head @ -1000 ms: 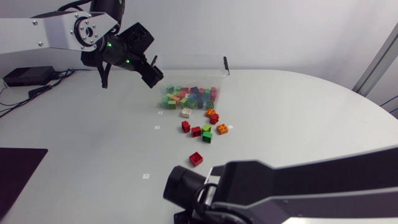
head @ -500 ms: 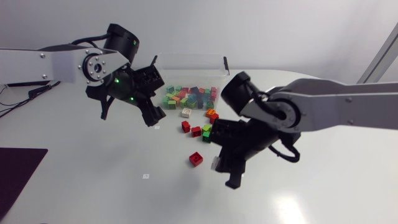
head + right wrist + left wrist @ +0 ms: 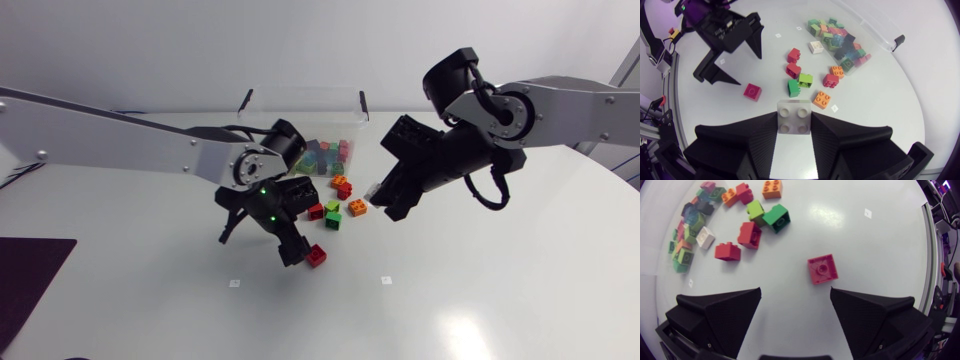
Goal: Place the duplo bricks in the container
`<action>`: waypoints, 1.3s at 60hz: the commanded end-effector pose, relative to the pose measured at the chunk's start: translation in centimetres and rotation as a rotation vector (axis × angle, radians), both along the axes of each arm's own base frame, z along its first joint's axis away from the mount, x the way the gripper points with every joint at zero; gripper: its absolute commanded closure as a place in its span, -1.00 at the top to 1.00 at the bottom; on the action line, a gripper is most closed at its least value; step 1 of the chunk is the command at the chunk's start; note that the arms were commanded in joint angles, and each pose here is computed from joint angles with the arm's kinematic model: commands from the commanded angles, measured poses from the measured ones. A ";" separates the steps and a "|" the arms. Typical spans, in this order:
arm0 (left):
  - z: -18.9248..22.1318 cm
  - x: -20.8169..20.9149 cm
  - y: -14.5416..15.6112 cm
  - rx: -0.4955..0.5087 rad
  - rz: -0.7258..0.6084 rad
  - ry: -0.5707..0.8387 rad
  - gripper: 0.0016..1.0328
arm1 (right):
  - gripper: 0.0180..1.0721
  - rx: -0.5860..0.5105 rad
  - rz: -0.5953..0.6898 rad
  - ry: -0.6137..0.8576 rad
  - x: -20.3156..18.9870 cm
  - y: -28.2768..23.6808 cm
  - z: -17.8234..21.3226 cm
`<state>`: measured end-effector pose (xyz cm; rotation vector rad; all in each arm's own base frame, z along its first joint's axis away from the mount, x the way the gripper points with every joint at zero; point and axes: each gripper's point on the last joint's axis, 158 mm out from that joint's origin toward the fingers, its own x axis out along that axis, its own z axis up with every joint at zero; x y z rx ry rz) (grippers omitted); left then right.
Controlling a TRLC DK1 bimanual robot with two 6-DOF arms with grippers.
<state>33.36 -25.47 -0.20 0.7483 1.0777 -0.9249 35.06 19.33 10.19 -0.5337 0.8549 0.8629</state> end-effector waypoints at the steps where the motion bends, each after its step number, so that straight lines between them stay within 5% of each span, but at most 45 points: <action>1: -0.9 0.0 -1.6 -0.002 0.056 0.051 0.77 | -0.48 0.022 -0.024 -0.003 1.0 0.0 0.4; 36: -3.5 -1.8 -2.9 0.146 0.177 0.153 0.60 | -0.48 0.091 -0.051 -0.042 2.1 -0.4 3.7; 58: -3.2 -0.9 -3.3 0.123 0.217 0.137 0.38 | -0.48 0.134 -0.106 -0.074 4.9 -0.1 5.7; 69: -3.7 -1.0 -3.5 0.125 0.226 0.142 0.00 | -0.48 0.167 -0.178 -0.088 8.3 -0.8 6.1; 78: -4.2 -1.5 -2.9 0.138 0.222 0.152 -0.61 | -0.48 0.209 -0.231 -0.089 11.1 -0.8 6.2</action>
